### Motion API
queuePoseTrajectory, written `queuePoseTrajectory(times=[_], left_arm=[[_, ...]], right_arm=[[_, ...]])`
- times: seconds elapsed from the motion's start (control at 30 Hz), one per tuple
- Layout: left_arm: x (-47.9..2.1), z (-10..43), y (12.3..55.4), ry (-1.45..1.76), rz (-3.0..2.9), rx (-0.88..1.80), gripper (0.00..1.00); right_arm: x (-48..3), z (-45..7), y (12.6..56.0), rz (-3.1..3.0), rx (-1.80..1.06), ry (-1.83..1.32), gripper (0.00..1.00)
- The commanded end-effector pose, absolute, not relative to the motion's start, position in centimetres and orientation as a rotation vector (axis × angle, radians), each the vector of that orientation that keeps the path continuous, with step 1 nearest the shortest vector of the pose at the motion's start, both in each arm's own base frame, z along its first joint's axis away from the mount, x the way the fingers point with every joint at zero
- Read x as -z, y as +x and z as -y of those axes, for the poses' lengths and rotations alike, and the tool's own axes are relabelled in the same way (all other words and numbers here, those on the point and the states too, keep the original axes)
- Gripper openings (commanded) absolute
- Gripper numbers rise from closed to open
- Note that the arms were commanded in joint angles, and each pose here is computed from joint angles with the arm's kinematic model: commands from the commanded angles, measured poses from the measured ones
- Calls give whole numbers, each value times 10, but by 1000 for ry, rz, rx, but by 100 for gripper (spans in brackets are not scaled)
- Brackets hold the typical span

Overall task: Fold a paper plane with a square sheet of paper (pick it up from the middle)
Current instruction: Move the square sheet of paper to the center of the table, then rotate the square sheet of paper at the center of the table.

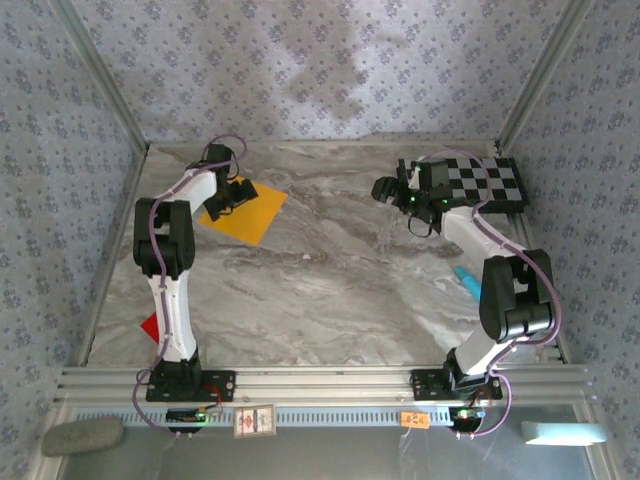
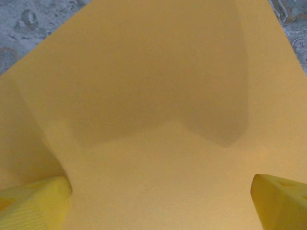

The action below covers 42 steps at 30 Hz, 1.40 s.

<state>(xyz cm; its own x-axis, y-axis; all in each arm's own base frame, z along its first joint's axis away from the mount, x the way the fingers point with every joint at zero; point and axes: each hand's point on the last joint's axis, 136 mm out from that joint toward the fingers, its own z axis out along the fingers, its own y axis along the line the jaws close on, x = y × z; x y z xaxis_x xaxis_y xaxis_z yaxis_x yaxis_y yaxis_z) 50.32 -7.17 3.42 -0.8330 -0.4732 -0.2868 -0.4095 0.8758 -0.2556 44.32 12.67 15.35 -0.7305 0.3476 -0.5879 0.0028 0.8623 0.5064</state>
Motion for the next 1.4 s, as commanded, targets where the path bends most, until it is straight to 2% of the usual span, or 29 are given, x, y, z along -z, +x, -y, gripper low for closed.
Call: queuePoseTrajectory(times=[0.0, 0.2, 0.47, 0.57, 0.63, 0.8, 0.93, 1.13, 1.37], left_arm=[[-8, 99, 464, -661, -2843, 321, 97], [-2, 149, 415, -418, -2949, 302, 96], [6, 231, 341, 251, -3017, 338, 95], [-2, 254, 327, 467, -2976, 424, 94], [-13, 261, 330, 515, -2933, 470, 94], [-66, 266, 347, 334, -2823, 554, 95], [-89, 253, 351, 52, -2765, 558, 95], [-89, 230, 344, -264, -2729, 616, 96], [-91, 215, 344, -391, -2683, 661, 97]], right_arm=[[-150, -131, 444, -2354, -634, 261, 100], [-141, -134, 442, -2385, -623, 258, 100], [-128, -134, 432, -2429, -601, 242, 100], [-122, -137, 426, -2449, -603, 237, 100], [-116, -137, 422, -2460, -603, 262, 95], [-107, -170, 415, -2490, -718, 207, 79], [-90, -216, 410, -2573, -786, 93, 65], [-72, -271, 418, -2645, -796, -42, 57], [-46, -304, 428, -2721, -712, -111, 57]])
